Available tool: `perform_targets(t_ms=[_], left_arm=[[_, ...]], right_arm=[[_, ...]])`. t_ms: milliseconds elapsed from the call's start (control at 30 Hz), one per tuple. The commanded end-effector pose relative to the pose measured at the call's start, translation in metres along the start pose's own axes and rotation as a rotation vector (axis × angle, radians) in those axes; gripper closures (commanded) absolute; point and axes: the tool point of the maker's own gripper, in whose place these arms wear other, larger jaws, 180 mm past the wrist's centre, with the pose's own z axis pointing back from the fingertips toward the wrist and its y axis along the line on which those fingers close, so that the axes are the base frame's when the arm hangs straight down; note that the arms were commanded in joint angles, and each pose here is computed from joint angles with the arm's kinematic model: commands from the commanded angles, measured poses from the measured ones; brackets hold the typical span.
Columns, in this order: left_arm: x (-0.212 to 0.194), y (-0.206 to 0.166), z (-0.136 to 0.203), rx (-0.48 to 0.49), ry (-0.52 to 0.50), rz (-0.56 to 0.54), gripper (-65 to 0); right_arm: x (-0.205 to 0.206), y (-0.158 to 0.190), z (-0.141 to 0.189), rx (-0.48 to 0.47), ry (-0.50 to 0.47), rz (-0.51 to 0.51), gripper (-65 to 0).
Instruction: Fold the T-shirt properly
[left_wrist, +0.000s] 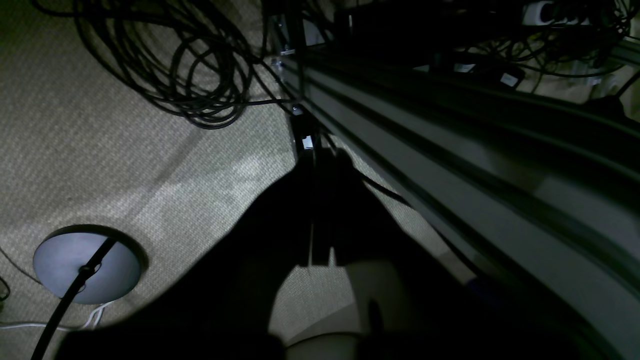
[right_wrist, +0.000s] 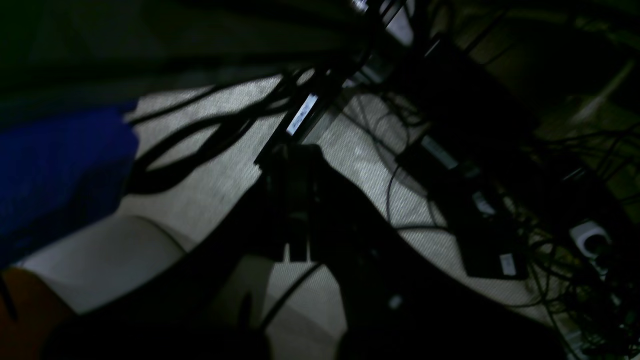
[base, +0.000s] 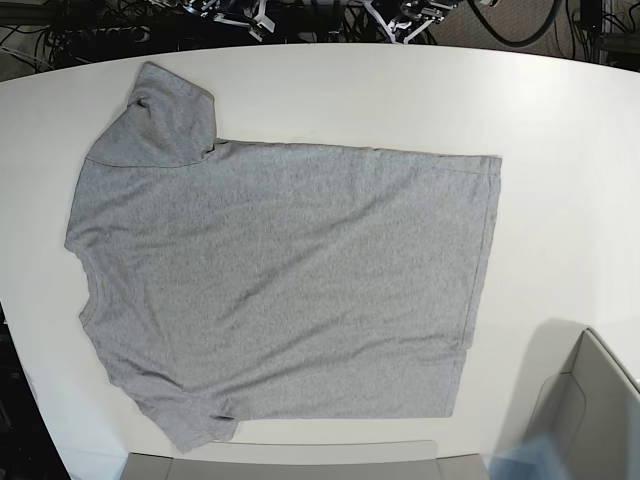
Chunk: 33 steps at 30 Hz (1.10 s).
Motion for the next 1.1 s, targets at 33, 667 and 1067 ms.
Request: perform_targets(t_ms=[33,667,1067], left_arm=[[-0.017,-0.003,0.002,-0.007,0.021,0.015,0.0],[-0.046,0.026,0.027,0.118,-0.200,0.311,0.0],[-0.038,0.089,0.093,0.283,-0.440,0.316,0.0]], right_arm=[[-0.001,-0.002,0.002,0.007,-0.007,-0.007,0.0],[-0.040,0.011,0.010,0.027,0.034,-0.032,0.0],[-0.066,0.050,0.050,0.055,-0.161,-0.281,0.0]])
